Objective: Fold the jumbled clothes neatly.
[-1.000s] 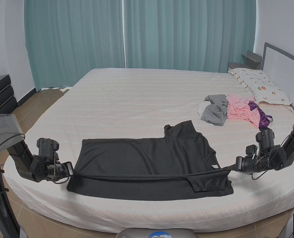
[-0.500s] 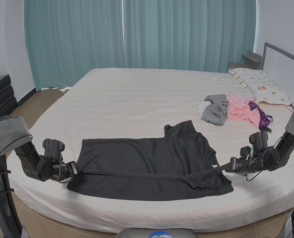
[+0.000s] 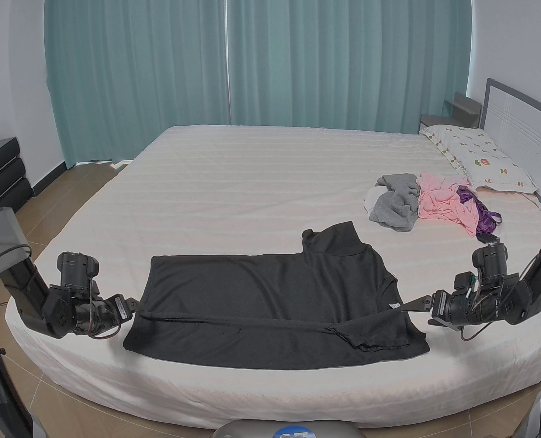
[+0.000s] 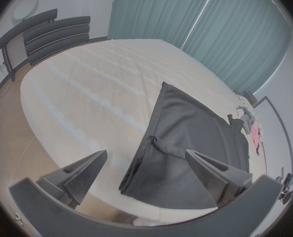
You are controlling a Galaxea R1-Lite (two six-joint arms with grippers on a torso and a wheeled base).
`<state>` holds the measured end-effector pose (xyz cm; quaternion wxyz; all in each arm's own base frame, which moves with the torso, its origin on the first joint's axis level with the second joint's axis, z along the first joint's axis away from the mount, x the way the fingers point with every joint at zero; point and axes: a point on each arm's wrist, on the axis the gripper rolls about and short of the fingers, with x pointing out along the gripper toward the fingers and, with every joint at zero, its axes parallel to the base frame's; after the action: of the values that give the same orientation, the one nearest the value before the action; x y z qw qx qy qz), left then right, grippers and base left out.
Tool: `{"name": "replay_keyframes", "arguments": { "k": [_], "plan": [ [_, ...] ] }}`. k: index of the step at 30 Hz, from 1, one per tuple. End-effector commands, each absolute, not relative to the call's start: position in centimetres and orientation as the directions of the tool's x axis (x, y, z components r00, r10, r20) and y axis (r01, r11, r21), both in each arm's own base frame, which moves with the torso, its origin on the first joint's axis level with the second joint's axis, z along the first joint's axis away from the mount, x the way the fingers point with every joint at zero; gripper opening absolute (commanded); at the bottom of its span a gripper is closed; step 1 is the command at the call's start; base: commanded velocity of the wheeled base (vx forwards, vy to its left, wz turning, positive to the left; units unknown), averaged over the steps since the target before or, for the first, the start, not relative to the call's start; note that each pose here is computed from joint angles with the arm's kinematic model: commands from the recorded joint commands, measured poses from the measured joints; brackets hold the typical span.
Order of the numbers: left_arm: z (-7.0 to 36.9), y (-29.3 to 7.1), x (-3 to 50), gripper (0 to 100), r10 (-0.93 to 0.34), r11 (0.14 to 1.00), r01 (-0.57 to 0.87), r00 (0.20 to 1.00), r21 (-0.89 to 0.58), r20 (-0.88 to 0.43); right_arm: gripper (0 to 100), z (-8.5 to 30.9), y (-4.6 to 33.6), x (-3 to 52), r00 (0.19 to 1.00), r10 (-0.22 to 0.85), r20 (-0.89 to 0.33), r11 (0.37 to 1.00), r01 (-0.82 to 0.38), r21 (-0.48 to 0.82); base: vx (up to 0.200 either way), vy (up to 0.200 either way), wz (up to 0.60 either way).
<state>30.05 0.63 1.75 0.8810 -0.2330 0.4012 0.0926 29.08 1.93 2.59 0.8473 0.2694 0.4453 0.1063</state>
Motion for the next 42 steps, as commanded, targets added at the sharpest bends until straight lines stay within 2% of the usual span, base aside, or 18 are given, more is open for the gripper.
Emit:
{"name": "replay_keyframes", "arguments": {
  "k": [1,11,15,29,42],
  "plan": [
    [4.3,1.2,26.1,100,-0.056,0.855,-0.343,0.685,-0.389,-0.726,100,3.4,1.9,26.0,0.626,0.427,-0.652,0.799,0.076,0.596,0.000,0.000,0.00],
    [4.3,1.6,25.5,100,-0.051,0.793,-0.418,0.680,-0.444,-0.731,100,3.3,2.5,24.9,0.691,0.455,-0.561,0.700,0.113,0.706,0.000,0.040,0.00],
    [4.2,1.6,25.5,100,-0.057,0.781,-0.427,0.678,-0.456,-0.733,100,3.1,2.5,24.6,0.685,0.455,-0.569,0.699,0.121,0.705,0.000,0.200,0.00],
    [4.2,0.9,25.6,100,-0.073,0.764,-0.433,0.679,-0.478,-0.731,100,2.5,2.8,24.6,0.669,0.460,-0.585,0.702,0.130,0.700,0.000,0.000,0.00],
    [2.5,-2.3,26.8,100,-0.153,0.813,-0.359,0.628,-0.458,-0.763,100,2.0,3.2,24.4,0.647,0.465,-0.605,0.712,0.133,0.689,0.000,0.000,0.00]
  ]
}}
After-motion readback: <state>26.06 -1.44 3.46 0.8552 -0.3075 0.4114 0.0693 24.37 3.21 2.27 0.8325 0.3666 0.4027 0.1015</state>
